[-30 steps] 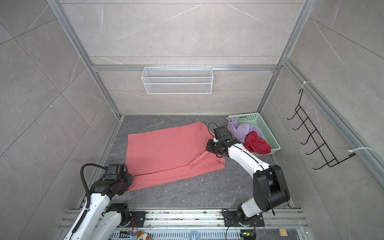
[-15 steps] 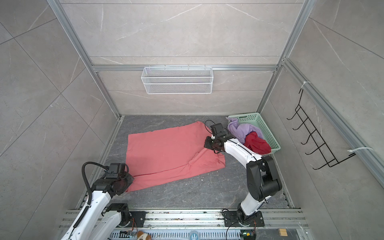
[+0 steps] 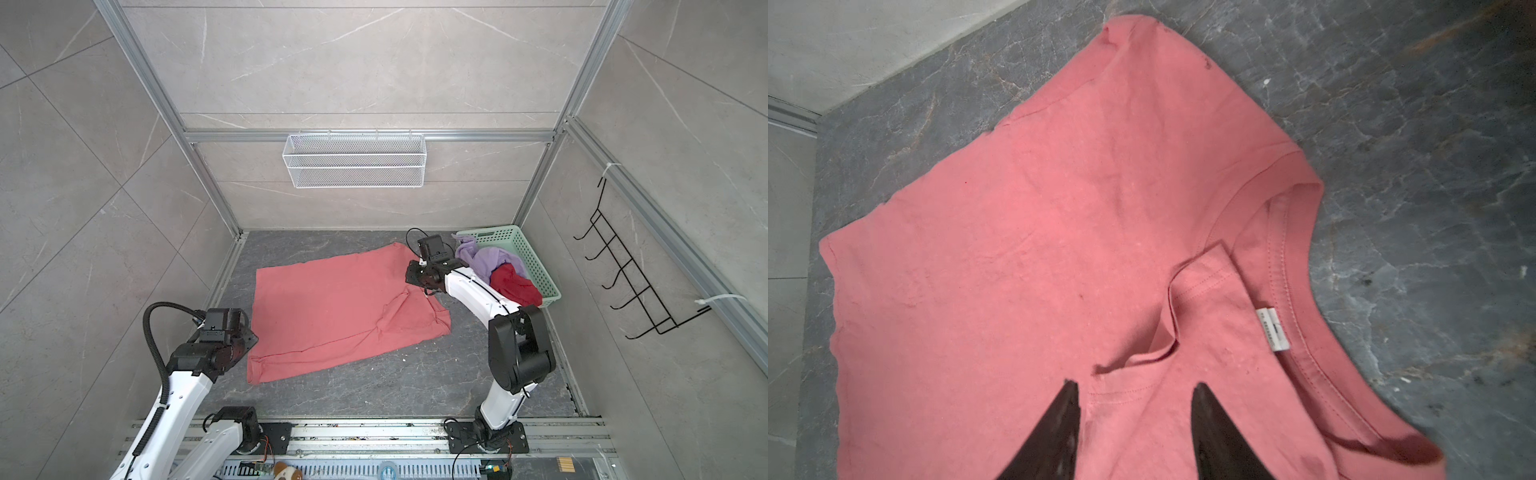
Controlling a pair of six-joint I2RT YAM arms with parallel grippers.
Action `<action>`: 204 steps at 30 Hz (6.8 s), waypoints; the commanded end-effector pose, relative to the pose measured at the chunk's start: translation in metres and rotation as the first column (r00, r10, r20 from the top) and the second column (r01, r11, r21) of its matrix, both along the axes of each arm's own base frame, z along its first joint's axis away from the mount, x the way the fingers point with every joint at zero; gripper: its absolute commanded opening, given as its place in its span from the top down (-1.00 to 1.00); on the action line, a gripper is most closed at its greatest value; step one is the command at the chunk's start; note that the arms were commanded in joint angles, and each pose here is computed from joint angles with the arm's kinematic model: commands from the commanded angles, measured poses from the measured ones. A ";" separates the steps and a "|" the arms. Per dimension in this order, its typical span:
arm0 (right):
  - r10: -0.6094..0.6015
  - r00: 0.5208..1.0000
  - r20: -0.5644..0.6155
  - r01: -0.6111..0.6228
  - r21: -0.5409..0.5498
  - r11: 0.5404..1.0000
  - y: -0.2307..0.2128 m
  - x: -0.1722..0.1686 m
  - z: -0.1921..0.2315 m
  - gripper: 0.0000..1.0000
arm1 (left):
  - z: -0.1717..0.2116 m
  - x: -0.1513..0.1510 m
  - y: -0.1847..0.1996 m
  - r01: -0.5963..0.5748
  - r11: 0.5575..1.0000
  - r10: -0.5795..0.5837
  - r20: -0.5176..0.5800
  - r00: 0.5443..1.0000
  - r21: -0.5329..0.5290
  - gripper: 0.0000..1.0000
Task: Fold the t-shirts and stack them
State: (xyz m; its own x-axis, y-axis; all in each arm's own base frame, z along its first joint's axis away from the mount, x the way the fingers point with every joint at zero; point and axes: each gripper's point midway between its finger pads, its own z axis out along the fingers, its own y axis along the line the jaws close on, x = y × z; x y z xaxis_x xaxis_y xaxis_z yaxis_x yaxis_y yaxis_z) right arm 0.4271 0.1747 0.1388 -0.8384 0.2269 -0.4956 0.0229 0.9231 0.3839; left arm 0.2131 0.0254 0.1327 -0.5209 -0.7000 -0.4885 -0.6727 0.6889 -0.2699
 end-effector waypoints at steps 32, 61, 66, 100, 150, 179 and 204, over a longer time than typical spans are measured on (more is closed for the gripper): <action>-0.334 0.854 -0.399 0.320 -0.104 0.942 -0.061 -0.110 -0.158 0.12 | -0.119 -0.034 -0.044 0.010 0.979 -0.050 -0.194 0.980 -0.205 -0.02; -0.323 0.931 -0.169 0.325 -0.018 0.946 -0.066 -0.120 -0.072 -0.07 | -0.094 0.015 -0.053 0.186 0.970 -0.217 -0.208 0.954 -0.156 0.02; -0.287 0.953 -0.101 0.284 -0.045 0.958 -0.054 -0.075 -0.038 -0.16 | -0.049 0.025 -0.043 0.211 0.975 -0.218 -0.130 0.967 -0.067 0.00; -0.122 0.968 -0.218 0.115 -0.045 0.992 -0.002 -0.122 -0.047 1.00 | -0.065 0.220 -0.094 0.338 0.930 -0.346 -0.034 0.937 -0.145 0.02; -0.010 0.994 0.106 0.025 -0.138 0.990 0.004 0.137 -0.016 -0.80 | -0.048 0.335 0.009 0.354 0.933 -0.354 0.012 0.935 -0.062 -0.31; -0.012 0.990 -0.140 -0.002 -0.102 0.995 0.013 0.168 -0.123 0.93 | -0.129 0.347 -0.025 0.356 0.902 -0.388 -0.097 0.917 -0.243 1.00; -0.041 0.999 -0.014 0.038 -0.175 0.984 -0.040 -0.094 -0.002 0.48 | 0.002 0.155 0.008 0.121 0.992 -0.116 0.136 0.984 -0.032 1.00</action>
